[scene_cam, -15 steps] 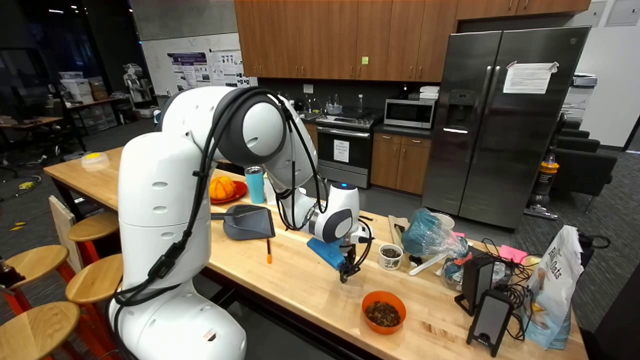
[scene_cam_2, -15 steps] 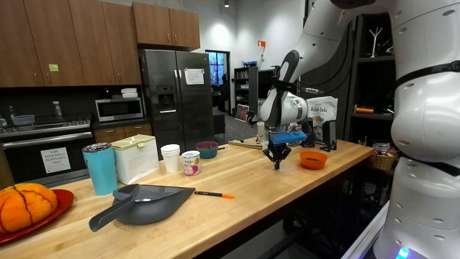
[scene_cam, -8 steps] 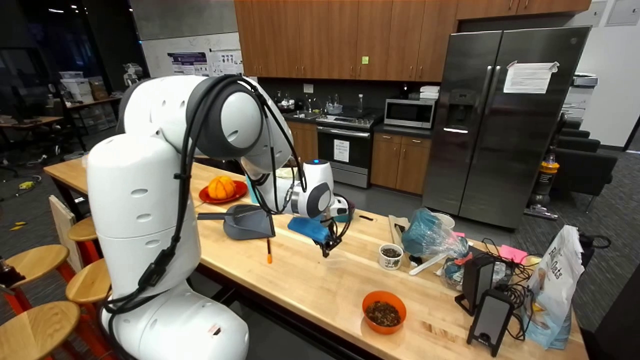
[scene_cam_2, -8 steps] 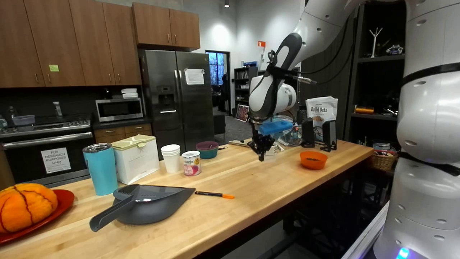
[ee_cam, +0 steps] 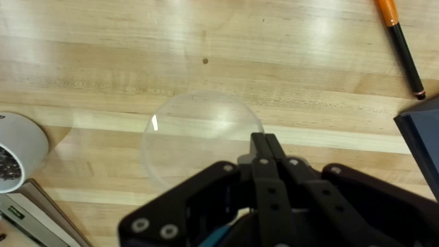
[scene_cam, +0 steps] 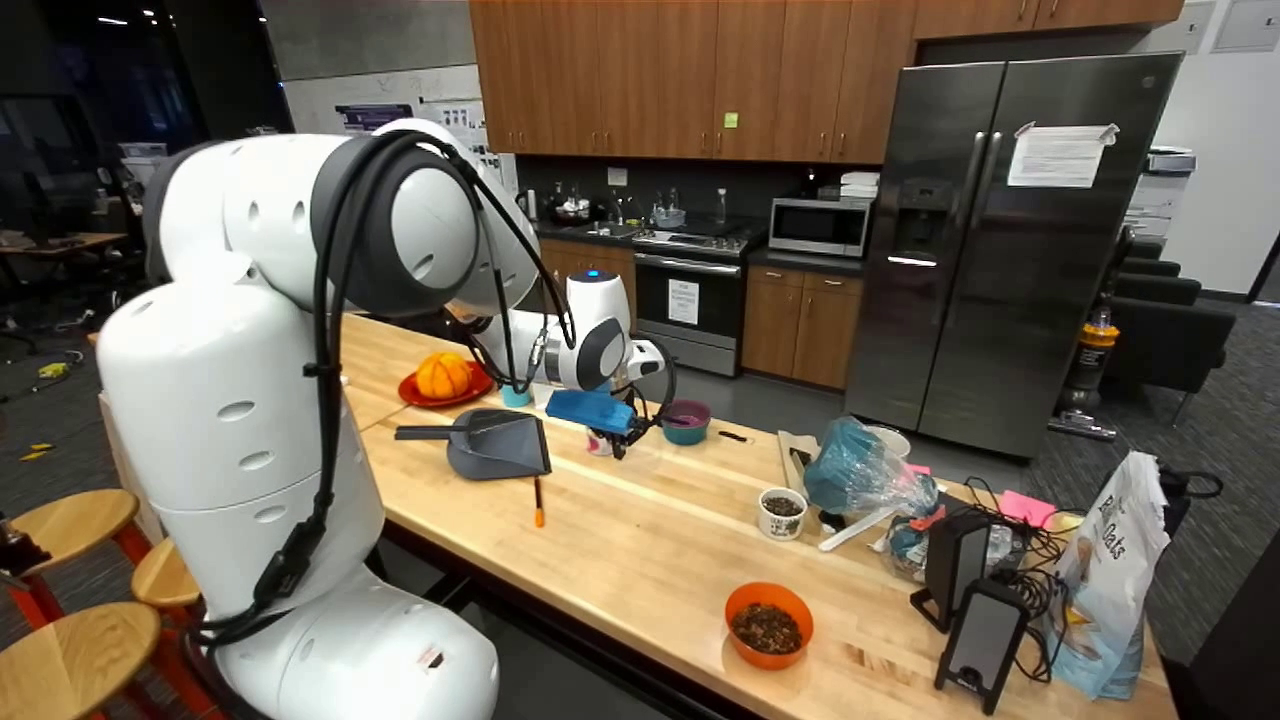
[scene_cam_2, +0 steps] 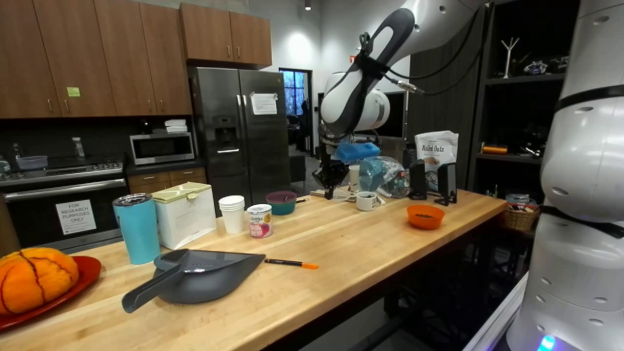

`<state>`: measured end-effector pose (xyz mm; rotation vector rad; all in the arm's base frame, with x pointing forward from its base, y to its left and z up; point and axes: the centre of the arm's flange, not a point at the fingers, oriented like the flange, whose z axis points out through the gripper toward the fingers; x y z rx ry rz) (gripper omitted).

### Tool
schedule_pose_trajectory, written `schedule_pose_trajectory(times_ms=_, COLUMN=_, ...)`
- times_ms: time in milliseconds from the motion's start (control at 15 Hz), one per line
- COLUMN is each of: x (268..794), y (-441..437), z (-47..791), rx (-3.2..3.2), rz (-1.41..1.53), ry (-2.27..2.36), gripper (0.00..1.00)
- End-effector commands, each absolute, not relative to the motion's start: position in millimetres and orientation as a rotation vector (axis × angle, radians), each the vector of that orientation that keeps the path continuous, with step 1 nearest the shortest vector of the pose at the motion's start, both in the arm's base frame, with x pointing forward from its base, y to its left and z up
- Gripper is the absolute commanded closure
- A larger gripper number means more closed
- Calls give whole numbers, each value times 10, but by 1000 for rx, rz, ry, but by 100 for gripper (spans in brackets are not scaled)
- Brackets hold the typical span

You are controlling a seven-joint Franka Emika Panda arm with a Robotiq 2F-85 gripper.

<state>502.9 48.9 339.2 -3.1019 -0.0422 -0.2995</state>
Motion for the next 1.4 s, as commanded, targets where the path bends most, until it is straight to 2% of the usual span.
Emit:
schedule_pose_trajectory(times_ms=0, x=5028, y=486, z=3401, rx=-3101, rz=-301, ry=-49, gripper=98)
schedule_pose_trajectory(times_ms=533, x=5115, y=334, z=3238, rx=-3092, rz=-280, ry=-79, gripper=100)
schedule_pose_trajectory(times_ms=1333, x=5907, y=927, z=3668, rx=-3040, rz=-324, ry=-531, gripper=100)
